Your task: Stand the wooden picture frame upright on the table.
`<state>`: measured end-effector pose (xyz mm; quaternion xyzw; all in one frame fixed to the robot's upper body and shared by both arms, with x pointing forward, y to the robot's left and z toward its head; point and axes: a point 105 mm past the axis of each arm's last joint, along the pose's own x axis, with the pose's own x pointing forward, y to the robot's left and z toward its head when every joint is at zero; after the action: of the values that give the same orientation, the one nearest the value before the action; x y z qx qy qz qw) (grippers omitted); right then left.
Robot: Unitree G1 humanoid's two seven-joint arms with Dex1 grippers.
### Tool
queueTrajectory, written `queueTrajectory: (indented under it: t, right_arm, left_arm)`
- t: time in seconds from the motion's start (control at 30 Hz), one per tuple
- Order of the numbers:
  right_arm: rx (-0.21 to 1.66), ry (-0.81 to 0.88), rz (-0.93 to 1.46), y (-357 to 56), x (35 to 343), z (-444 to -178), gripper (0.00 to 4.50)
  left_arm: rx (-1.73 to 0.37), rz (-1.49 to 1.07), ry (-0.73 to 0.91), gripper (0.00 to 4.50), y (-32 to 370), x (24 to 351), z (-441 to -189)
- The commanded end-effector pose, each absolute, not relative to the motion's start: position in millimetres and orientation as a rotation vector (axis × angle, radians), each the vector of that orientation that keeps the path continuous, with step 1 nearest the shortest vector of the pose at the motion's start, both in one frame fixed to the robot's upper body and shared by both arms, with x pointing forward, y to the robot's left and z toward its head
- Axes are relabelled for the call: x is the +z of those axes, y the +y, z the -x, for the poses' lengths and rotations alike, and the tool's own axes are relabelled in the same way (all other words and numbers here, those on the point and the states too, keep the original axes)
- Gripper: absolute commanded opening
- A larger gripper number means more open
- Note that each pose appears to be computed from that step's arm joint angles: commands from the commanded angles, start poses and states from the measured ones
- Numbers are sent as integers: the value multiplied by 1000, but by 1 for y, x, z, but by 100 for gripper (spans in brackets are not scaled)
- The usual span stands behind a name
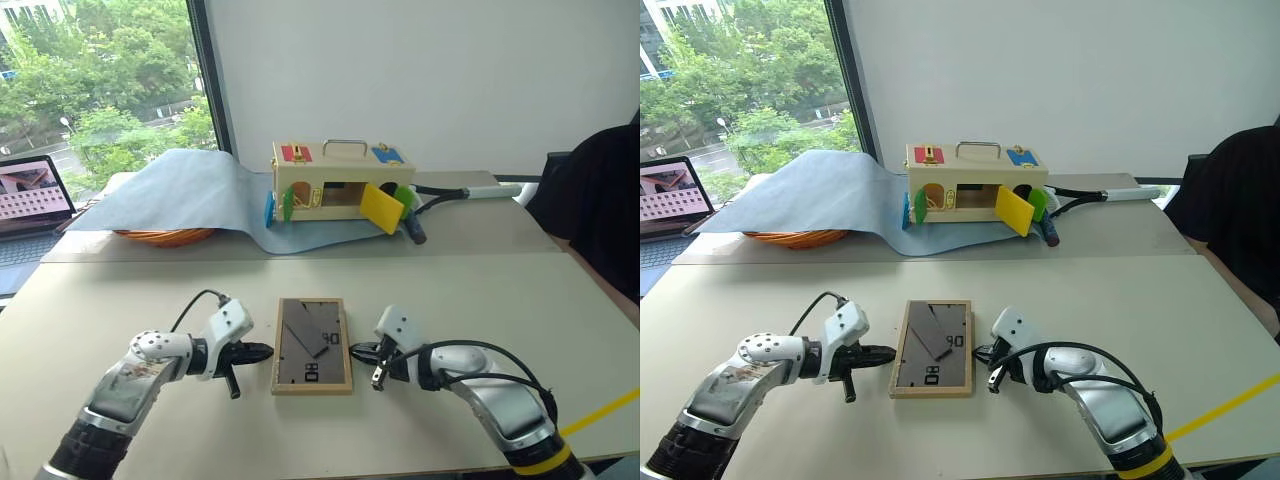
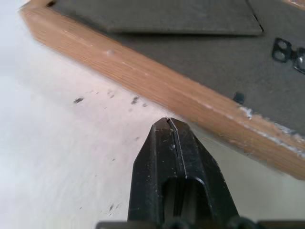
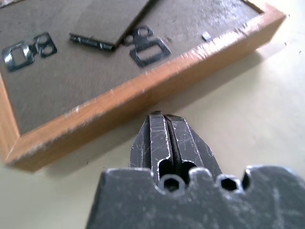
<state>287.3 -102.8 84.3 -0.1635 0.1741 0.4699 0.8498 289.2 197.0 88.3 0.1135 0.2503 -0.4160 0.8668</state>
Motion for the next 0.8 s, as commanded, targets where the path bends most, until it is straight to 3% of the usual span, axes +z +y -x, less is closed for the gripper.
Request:
queueTrajectory:
  t: [0.03, 0.13, 0.17, 0.23, 0.3, 0.5, 0.57, 0.67, 0.8]
  right_arm:
    - [941, 339, 338, -132, 100, -292, 3]
    - [979, 269, 347, -139, 113, -290, 3]
    - [992, 252, 346, -139, 116, -289, 0]
    - [1032, 218, 376, -136, 119, -286, 0]
    - [1065, 192, 422, -132, 118, -284, 0]
    - [1069, 199, 573, -131, 99, -295, 0]
    - [1083, 205, 609, -131, 94, -299, 0]
    - [1093, 217, 627, -135, 91, -302, 0]
    - [1135, 237, 628, -136, 84, -295, 0]
  left_arm:
    - [-555, -65, 585, 0, 265, 92, -292]
    - [-562, 273, 584, 0, 260, 114, -286]
    - [-598, 352, 596, 51, 254, 121, -283]
    - [-737, 585, 626, 100, 231, 141, -273]
    - [-846, 660, 660, 174, 213, 150, -267]
    - [-894, 594, 888, 396, 171, 116, -260]
    - [-912, 581, 943, 446, 155, 105, -259]
    - [-921, 578, 989, 446, 140, 96, -258]
    - [-964, 530, 1120, 446, 113, 70, -236]
